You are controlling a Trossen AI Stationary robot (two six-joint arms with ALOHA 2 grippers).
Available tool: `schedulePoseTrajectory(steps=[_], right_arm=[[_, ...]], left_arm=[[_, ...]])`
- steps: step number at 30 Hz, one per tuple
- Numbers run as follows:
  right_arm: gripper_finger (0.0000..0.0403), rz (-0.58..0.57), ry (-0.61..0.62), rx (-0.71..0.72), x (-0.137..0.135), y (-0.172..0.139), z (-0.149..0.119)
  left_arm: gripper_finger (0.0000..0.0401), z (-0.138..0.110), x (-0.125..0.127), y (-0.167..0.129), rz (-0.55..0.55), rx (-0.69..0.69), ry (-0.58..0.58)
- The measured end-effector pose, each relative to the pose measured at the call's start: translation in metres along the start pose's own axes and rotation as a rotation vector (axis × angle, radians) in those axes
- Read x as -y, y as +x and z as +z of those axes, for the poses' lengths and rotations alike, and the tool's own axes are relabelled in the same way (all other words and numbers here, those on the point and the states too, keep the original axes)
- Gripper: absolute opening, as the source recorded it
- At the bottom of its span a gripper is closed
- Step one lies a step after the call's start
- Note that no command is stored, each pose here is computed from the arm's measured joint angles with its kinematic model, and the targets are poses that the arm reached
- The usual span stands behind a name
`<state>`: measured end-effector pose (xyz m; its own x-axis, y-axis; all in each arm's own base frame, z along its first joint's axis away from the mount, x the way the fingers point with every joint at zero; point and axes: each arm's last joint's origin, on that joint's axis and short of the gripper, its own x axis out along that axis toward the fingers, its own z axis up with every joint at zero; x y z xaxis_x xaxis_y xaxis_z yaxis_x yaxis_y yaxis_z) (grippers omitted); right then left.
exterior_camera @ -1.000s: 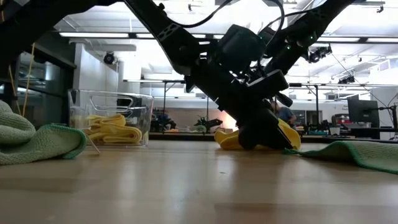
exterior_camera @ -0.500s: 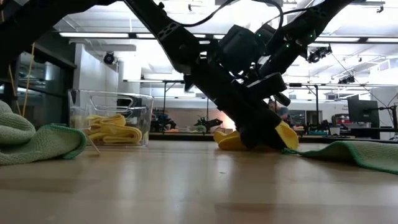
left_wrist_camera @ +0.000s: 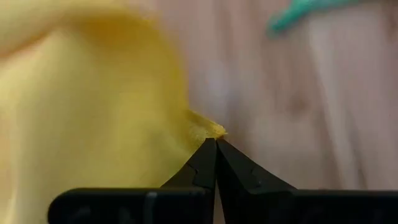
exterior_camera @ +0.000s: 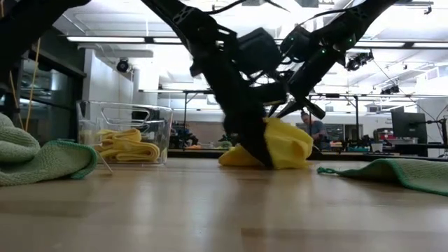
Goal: Fold microfiber towels
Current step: Fold the yellow towel
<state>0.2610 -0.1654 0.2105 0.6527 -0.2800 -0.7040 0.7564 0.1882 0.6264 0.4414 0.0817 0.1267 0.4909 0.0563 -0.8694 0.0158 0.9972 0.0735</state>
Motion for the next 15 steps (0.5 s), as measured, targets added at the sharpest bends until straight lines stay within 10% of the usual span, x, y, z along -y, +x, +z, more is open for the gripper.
schedulePoseTrajectory(steps=[15], right_arm=[[0.0062,0.019,-0.126,-0.007,-0.001,-0.001,0.001]], left_arm=[[0.0,-0.045,-0.013,-0.078,0.0,0.144,-0.203]])
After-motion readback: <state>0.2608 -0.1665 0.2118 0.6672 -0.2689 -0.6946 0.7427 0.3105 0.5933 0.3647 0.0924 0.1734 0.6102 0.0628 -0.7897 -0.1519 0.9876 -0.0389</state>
